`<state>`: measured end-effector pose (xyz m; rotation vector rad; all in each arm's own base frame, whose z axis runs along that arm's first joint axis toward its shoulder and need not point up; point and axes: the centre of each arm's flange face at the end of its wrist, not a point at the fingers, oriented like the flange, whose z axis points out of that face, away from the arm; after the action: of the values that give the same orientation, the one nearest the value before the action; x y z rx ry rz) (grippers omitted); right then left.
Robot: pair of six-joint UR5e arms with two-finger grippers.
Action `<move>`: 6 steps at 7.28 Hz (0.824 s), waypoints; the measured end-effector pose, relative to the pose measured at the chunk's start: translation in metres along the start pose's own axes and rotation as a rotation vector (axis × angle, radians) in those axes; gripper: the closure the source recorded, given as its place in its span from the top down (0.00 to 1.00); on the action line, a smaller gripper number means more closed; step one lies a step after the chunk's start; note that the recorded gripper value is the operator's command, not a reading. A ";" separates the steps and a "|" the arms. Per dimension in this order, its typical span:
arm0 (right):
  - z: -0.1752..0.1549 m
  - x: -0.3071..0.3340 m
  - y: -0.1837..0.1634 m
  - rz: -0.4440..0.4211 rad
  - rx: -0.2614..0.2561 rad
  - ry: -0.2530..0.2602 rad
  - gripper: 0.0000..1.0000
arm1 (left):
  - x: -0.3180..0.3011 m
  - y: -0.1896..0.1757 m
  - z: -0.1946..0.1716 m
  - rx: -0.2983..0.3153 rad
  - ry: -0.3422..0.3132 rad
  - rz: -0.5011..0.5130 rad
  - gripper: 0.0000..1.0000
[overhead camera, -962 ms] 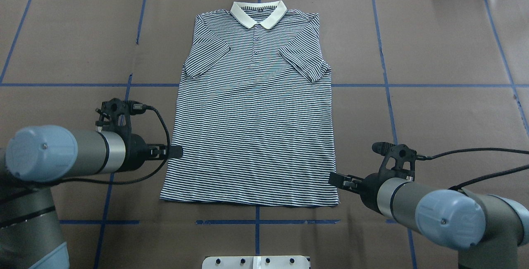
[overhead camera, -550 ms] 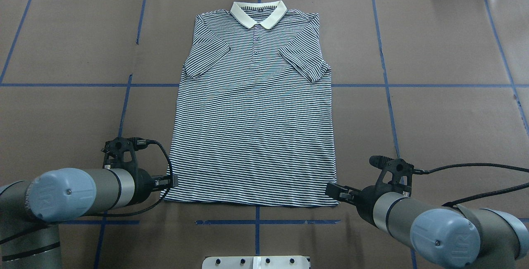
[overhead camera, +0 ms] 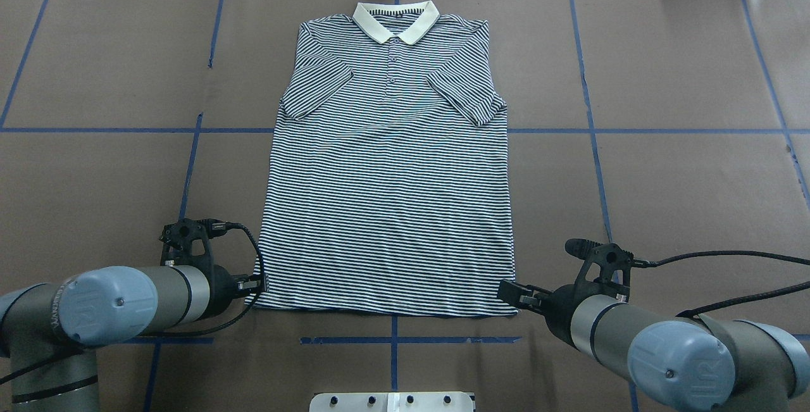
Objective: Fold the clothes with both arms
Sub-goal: 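Lower both grippers and pinch the hem corners of the shirt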
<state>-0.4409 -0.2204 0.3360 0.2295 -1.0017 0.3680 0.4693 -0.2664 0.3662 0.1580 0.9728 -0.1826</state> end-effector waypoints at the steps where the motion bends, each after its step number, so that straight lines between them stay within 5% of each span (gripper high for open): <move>1: 0.000 0.000 0.000 0.000 0.000 0.000 0.92 | 0.001 0.005 0.001 -0.008 0.000 0.005 0.46; 6: 0.000 0.001 0.000 0.000 0.005 0.001 0.92 | 0.001 0.016 0.005 -0.023 -0.007 0.016 0.45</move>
<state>-0.4401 -0.2199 0.3369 0.2334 -0.9997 0.3704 0.4770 -0.2521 0.3692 0.1441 0.9660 -0.1570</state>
